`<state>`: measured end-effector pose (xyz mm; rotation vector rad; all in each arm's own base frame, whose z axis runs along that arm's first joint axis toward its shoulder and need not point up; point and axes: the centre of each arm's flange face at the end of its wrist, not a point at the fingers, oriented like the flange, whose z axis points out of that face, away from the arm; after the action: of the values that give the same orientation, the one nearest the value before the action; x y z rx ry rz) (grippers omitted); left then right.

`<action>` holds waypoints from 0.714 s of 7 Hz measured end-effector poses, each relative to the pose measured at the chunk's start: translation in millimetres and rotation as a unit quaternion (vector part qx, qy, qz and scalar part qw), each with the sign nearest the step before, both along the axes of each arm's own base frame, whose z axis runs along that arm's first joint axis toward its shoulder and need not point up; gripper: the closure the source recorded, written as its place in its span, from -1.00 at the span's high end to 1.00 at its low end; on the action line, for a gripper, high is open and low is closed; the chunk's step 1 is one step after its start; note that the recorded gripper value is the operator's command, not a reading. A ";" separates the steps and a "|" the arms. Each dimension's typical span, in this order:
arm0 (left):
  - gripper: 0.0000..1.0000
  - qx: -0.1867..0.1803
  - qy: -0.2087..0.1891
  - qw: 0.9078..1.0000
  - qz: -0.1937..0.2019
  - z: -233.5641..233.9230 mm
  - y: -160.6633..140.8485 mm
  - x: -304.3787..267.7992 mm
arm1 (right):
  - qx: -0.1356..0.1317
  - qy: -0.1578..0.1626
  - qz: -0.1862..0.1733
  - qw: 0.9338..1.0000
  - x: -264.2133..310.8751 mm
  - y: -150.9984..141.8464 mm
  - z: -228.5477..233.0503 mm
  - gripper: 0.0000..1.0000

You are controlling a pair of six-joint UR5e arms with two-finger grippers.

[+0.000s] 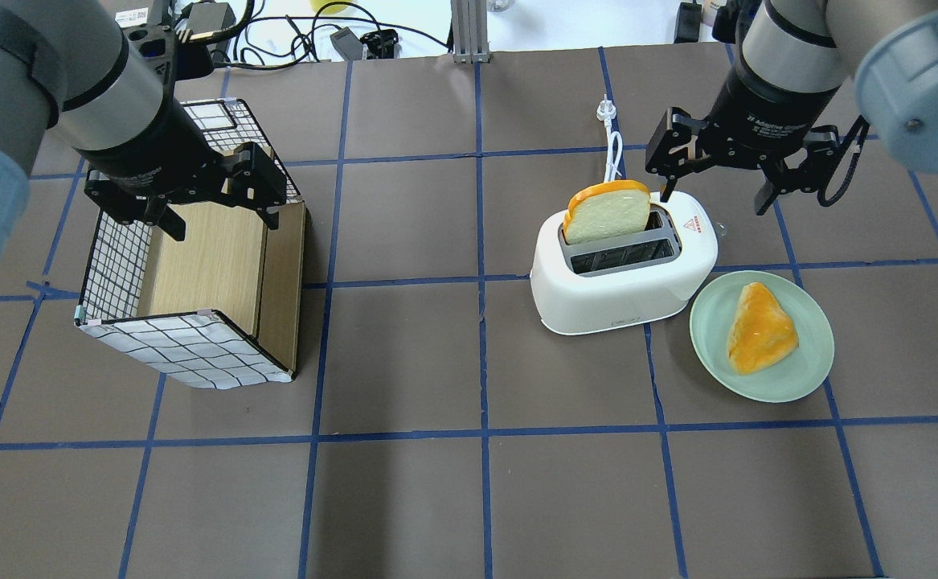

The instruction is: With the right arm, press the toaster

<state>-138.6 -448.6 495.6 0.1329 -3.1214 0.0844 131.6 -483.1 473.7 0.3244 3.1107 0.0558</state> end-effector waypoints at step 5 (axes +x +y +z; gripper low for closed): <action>1.00 0.000 0.000 1.000 0.000 0.3 0.0 -0.1 | -0.001 0.004 -0.001 1.000 -2.1 -1.7 -0.5 0.82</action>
<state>-138.7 -448.6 495.9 0.1328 -3.1208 0.0851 129.4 -484.8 473.2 0.3293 3.1175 0.0506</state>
